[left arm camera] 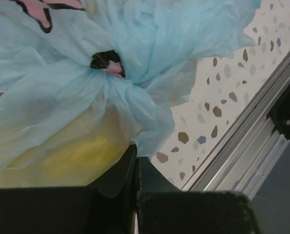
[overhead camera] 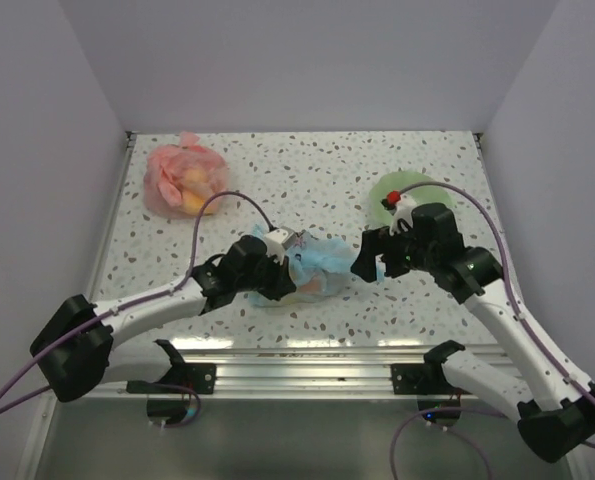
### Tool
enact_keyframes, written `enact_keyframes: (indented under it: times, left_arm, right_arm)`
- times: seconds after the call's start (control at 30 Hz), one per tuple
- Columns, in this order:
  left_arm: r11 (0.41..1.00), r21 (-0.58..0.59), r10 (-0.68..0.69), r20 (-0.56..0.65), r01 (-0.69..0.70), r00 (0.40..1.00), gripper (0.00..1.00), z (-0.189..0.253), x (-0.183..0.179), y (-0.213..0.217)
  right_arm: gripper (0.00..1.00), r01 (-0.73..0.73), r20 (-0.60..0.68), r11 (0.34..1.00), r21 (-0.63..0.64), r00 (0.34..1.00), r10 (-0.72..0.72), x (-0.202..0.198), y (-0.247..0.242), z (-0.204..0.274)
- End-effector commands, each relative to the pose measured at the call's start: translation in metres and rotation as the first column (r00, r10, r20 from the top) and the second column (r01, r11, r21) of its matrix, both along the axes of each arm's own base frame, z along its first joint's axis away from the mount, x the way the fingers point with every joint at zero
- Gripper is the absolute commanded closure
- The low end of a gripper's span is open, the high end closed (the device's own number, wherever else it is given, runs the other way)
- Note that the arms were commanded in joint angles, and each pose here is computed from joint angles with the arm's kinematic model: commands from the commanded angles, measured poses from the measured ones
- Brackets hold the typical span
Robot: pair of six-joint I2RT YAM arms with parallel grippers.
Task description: Untie the knot of the plastic bag and take out the fruit
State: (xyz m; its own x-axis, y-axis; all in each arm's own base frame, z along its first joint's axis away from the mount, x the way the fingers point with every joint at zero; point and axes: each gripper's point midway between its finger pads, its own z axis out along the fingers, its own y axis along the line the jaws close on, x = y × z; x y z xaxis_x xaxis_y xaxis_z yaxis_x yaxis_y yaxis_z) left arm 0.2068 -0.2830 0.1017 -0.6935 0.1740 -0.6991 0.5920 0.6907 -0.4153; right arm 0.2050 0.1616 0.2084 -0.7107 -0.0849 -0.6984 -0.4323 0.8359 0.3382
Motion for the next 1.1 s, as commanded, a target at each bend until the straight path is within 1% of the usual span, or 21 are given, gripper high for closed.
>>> enact_keyframes:
  times: [0.0,0.03,0.13,0.2,0.23,0.3,0.33,0.4,0.5,0.53,0.7,0.8,0.83,0.87,0.97,1.0,1.07]
  left_arm:
    - [0.997,-0.035,0.075,0.053,-0.073,0.996,1.0,0.001,0.002,0.004]
    - [0.997,-0.041,0.072,0.057,-0.069,0.996,1.0,0.002,-0.001,0.004]
    - [0.996,-0.038,0.078,0.065,-0.076,0.995,1.0,-0.002,-0.006,0.007]
    - [0.997,-0.03,0.078,0.071,-0.076,0.994,1.0,-0.006,-0.008,0.009]
    - [0.997,-0.033,0.078,0.075,-0.075,0.994,1.0,-0.005,-0.008,0.009]
    - [0.997,-0.022,0.074,0.081,-0.072,0.994,1.0,-0.007,-0.009,0.011]
    - [0.997,-0.022,0.071,0.086,-0.07,0.994,1.0,-0.006,-0.008,0.011]
    - [0.997,-0.007,0.074,0.092,-0.074,0.993,1.0,-0.005,-0.008,0.013]
    - [0.997,-0.006,0.081,0.098,-0.081,0.992,1.0,-0.005,-0.01,0.019]
    - [0.996,-0.008,0.084,0.098,-0.083,0.992,1.0,-0.006,-0.013,0.022]
    - [0.997,-0.01,0.079,0.084,-0.079,0.993,1.0,-0.011,-0.02,0.028]
    - [0.997,0.014,0.079,0.079,-0.081,0.994,1.0,-0.018,-0.023,0.033]
    - [0.996,0.038,0.08,0.068,-0.083,0.994,1.0,-0.023,-0.027,0.038]
    - [0.994,0.056,0.089,0.067,-0.093,0.994,1.0,-0.026,-0.027,0.043]
    - [0.992,0.062,0.101,0.081,-0.107,0.992,1.0,-0.026,-0.029,0.051]
    - [0.992,0.063,0.101,0.082,-0.106,0.992,1.0,-0.025,-0.03,0.052]
    - [0.989,0.071,0.122,0.105,-0.13,0.987,1.0,-0.022,-0.026,0.057]
  right_arm:
    - [0.1,-0.065,0.012,0.993,0.099,0.998,0.064,0.012,0.028,0.023]
    - [0.14,-0.07,0.0,0.993,0.098,0.998,0.07,0.014,0.031,0.02]
    - [0.19,-0.093,-0.027,0.992,0.09,0.995,0.096,0.023,0.046,0.016]
    - [0.19,-0.118,-0.008,0.991,0.067,0.993,0.119,0.026,0.059,0.017]
    - [0.19,-0.125,-0.019,0.991,0.046,0.992,0.126,0.029,0.065,0.01]
    - [0.2,-0.18,0.0,0.984,0.009,0.984,0.18,0.028,0.079,0.005]
    - [0.2,-0.19,-0.018,0.981,-0.024,0.982,0.19,0.032,0.083,-0.006]
    - [0.21,-0.247,-0.008,0.967,-0.062,0.969,0.247,0.032,0.092,-0.014]
    - [0.25,-0.288,-0.008,0.947,-0.142,0.957,0.29,0.039,0.101,-0.029]
    - [0.26,-0.3,0.012,0.94,-0.165,0.952,0.306,0.043,0.103,-0.028]
    - [0.29,-0.354,0.027,0.916,-0.189,0.93,0.365,0.047,0.121,-0.038]
    - [0.31,-0.375,0.047,0.9,-0.223,0.918,0.394,0.052,0.123,-0.036]
    - [0.32,-0.395,0.07,0.884,-0.25,0.903,0.423,0.055,0.122,-0.034]
    - [0.32,-0.39,0.076,0.878,-0.278,0.902,0.425,0.057,0.117,-0.034]
    - [0.31,-0.383,0.1,0.843,-0.377,0.888,0.448,0.064,0.103,-0.04]
    - [0.32,-0.369,0.116,0.839,-0.4,0.887,0.446,0.066,0.099,-0.039]
    - [0.31,-0.389,0.118,0.817,-0.425,0.871,0.476,0.065,0.095,-0.045]
